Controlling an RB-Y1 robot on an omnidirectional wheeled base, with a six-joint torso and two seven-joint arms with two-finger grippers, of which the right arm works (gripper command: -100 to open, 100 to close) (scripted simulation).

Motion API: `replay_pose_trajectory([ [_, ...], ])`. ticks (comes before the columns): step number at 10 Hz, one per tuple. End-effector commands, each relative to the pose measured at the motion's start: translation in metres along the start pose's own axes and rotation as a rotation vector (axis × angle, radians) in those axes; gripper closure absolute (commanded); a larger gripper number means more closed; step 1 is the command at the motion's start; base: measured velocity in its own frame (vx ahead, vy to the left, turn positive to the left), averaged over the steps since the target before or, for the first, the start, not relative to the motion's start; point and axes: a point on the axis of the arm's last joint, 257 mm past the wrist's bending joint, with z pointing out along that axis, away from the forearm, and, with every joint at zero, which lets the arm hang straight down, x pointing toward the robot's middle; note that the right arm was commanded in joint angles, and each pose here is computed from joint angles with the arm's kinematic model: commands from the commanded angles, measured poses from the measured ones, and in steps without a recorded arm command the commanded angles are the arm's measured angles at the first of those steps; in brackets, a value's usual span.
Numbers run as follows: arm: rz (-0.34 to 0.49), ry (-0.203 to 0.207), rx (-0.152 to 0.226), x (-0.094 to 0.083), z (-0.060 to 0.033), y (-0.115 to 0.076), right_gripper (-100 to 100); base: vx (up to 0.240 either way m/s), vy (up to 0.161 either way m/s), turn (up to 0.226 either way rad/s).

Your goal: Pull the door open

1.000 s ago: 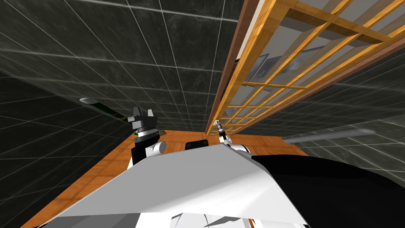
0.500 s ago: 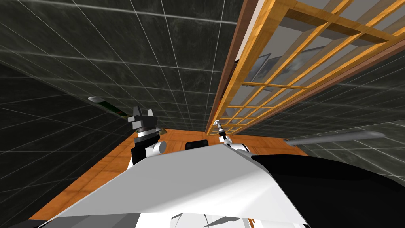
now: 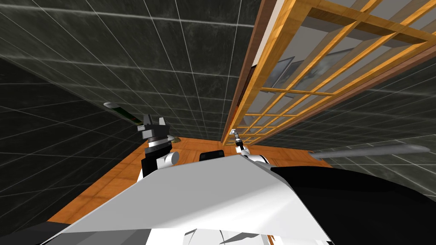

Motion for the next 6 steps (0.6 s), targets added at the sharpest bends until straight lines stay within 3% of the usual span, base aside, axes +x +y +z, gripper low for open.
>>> replay_pose_trajectory([
  [1, 0.044, 0.010, 0.001, 0.0094, -0.0013, 0.0008, 100, -0.033, -0.011, 0.039],
  [6, 0.141, -0.001, 0.005, 0.0076, -0.0008, 0.0004, 100, -0.029, -0.016, 0.036],
])
